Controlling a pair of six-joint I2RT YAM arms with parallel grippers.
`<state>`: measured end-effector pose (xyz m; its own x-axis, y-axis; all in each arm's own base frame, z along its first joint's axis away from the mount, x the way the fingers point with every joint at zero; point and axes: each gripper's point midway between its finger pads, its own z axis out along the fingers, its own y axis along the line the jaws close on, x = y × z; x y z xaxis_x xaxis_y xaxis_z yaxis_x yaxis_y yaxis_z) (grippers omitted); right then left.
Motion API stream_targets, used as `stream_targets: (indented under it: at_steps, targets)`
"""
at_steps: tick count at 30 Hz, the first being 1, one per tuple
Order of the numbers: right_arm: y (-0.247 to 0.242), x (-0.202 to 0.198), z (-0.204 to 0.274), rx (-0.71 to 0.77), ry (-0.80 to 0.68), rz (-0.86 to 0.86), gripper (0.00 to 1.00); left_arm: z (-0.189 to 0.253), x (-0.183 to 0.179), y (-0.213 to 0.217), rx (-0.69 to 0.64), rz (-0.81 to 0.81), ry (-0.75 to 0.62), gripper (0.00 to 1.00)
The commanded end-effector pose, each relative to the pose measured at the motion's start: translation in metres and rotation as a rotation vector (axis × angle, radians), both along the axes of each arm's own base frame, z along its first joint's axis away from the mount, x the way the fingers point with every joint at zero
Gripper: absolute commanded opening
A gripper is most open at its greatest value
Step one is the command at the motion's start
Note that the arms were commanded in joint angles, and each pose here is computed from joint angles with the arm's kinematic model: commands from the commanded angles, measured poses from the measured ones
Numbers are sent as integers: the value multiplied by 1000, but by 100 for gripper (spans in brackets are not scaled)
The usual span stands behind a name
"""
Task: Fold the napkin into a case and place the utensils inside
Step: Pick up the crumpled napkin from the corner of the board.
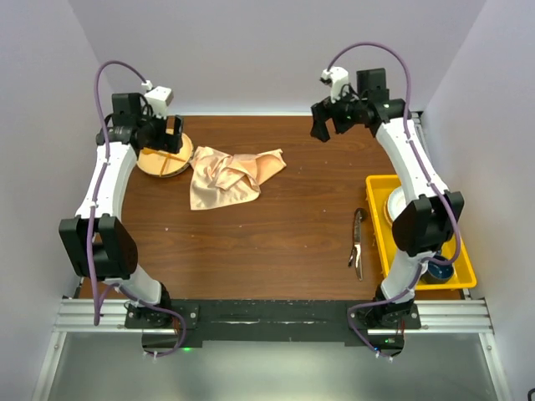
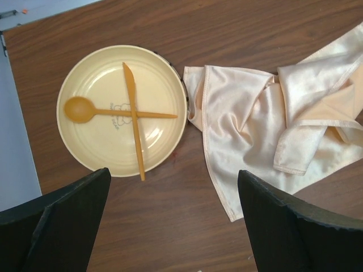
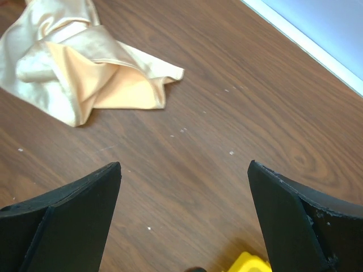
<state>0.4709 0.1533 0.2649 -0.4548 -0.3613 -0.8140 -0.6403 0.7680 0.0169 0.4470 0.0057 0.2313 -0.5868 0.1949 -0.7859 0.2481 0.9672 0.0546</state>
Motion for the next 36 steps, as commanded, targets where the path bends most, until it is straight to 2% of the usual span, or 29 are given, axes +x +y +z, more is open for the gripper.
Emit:
stream_targets:
  at_steps: [1, 4, 10, 18, 26, 28, 32, 36]
  targets:
    - [49, -4, 19, -38, -99, 142, 98, 6, -18, -10, 2, -72, -13, 100]
    - [85, -4, 17, -63, -130, 229, 98, -2, -35, -14, -89, -129, 9, 100]
    - [155, -10, 7, -97, -175, 370, 98, -13, -55, 13, -193, -56, 50, 100]
    - [237, -15, -55, -231, -199, 412, 98, -20, -70, 19, -181, -25, 65, 100]
    - [267, -10, -104, -286, -181, 422, 97, -25, -82, 16, -176, -32, 81, 100]
    - [268, -8, -118, -304, -177, 418, 89, -28, -84, 17, -168, -25, 88, 100]
    - [259, 3, -139, -367, -186, 358, 66, -32, -85, 19, -163, -18, 100, 100]
    - [249, 6, -141, -420, -187, 324, 0, -35, -84, 18, -161, -32, 97, 100]
